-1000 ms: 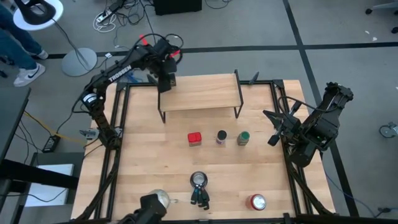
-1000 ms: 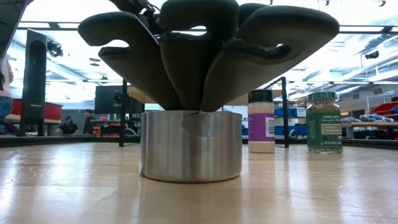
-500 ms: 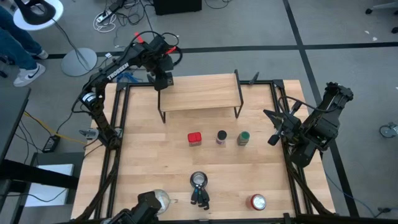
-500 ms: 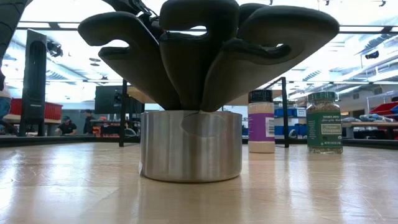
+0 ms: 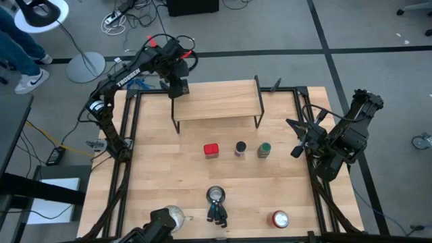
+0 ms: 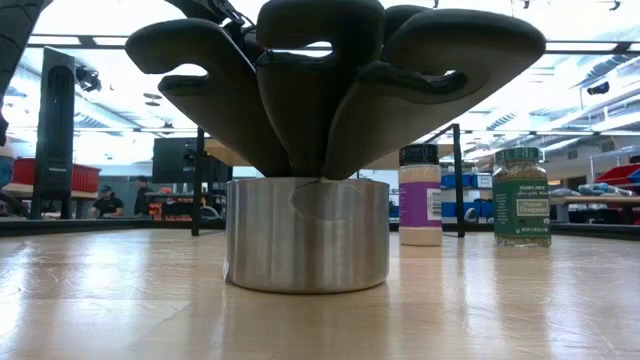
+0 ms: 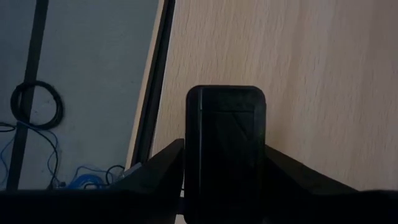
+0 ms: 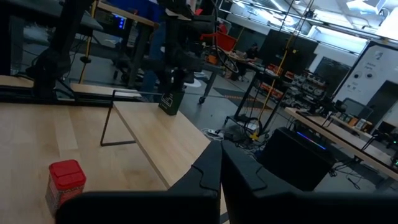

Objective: Shelf spices
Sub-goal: Put the black seasoning can on the shelf

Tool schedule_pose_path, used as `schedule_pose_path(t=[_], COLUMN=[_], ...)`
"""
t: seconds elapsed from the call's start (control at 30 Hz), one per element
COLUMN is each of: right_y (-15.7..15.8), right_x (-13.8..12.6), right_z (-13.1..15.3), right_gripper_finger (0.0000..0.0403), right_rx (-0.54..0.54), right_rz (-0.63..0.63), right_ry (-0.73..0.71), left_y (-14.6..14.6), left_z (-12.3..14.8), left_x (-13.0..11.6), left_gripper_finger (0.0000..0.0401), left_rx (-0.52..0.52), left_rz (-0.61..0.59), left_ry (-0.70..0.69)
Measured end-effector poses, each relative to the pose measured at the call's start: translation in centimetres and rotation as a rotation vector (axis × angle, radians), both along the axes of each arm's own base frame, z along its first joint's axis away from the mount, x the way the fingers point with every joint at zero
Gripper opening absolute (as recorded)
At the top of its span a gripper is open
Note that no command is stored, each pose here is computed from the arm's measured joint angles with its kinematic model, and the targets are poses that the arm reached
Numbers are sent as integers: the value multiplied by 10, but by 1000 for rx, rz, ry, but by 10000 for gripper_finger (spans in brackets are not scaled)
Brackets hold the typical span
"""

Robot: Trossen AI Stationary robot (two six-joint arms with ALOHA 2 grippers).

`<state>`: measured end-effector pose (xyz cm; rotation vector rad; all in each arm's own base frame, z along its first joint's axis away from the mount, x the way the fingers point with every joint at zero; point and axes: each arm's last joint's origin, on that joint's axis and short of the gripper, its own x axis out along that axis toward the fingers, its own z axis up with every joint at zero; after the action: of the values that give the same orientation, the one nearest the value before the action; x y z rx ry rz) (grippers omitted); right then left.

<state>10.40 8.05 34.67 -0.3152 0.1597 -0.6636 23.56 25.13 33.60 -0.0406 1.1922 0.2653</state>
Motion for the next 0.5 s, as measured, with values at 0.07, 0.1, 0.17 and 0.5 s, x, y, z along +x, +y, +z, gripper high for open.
schedule_pose_path(t=[0.07, 0.1, 0.17, 0.5], right_y=[0, 0, 0, 0], right_x=[0, 0, 0, 0], right_z=[0, 0, 0, 0], right_gripper_finger=[5, 3, 2, 4], right_rx=[-1, -2, -2, -3], right_rz=[0, 0, 0, 0], right_ry=[1, 1, 2, 2], left_y=[0, -1, -1, -10], left_z=[0, 0, 0, 7], left_x=[0, 1, 1, 10], left_gripper_finger=[182, 183, 183, 212], left_rx=[-2, -5, -7, -13], left_rz=[6, 13, 23, 66], left_ry=[-1, -3, -3, -17])
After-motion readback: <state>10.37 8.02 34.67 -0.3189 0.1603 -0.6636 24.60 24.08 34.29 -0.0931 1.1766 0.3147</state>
